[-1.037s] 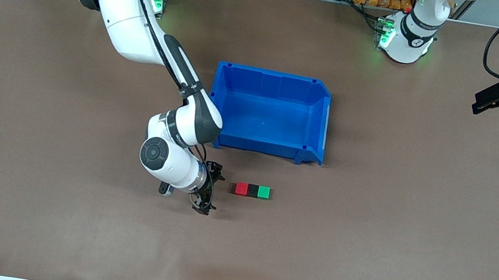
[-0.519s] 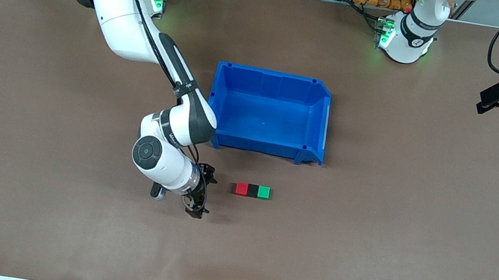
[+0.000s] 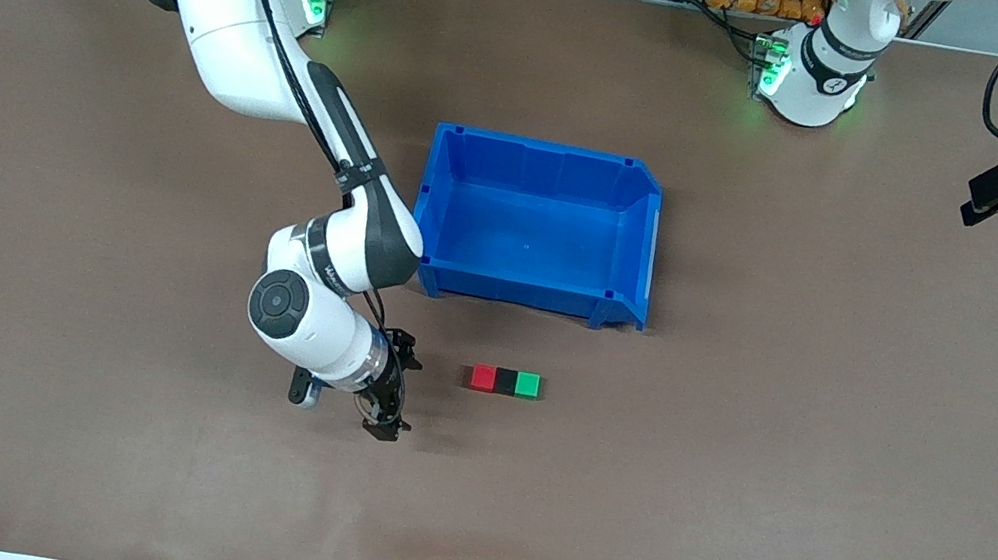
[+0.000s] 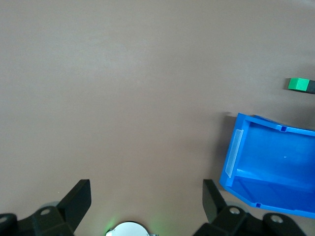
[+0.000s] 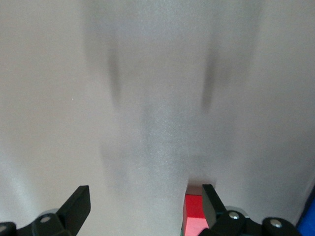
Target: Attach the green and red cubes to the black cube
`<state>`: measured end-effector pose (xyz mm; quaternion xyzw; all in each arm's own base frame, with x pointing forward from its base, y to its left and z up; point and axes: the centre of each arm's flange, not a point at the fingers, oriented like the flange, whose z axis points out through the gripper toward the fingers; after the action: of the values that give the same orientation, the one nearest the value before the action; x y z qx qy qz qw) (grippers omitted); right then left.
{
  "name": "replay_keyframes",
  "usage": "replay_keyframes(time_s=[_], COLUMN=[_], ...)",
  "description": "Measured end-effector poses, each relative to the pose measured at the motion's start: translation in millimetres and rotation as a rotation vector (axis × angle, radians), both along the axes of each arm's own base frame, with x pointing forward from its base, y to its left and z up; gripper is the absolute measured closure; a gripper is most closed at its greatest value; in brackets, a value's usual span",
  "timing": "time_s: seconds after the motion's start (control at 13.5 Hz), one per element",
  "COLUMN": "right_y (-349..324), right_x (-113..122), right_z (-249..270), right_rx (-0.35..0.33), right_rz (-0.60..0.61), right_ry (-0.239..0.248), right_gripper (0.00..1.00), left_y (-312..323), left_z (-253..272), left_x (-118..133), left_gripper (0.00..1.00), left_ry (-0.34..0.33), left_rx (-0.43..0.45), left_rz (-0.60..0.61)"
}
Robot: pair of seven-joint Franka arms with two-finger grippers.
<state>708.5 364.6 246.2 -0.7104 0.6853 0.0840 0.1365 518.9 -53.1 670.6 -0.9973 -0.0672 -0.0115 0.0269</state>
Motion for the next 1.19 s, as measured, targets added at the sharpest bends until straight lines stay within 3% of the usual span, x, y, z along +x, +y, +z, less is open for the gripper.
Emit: replay_keyframes(time_s=[0.22, 0.52, 1.19], right_y=[-3.2, -23.6, -64.2], right_x=[-1.6, 6.6, 1.6], right_z=[3.8, 23.7, 58.5], right_rx=[-0.009, -0.011, -0.055], right_rz=[0.009, 0.037, 0.212], right_ry=[0.029, 0.026, 0.136], right_gripper=[0.0, 0.0, 0.0], left_y=[-0.7, -8.3, -9.6], left_z=[-0.3, -0.5, -0.6], left_x=[-0.5, -5.6, -11.0], left_gripper=[0.0, 0.0, 0.0], left_ry=[0.004, 0.026, 0.056], left_rx=[0.0, 0.005, 0.008], left_rz=[-0.001, -0.014, -0.072])
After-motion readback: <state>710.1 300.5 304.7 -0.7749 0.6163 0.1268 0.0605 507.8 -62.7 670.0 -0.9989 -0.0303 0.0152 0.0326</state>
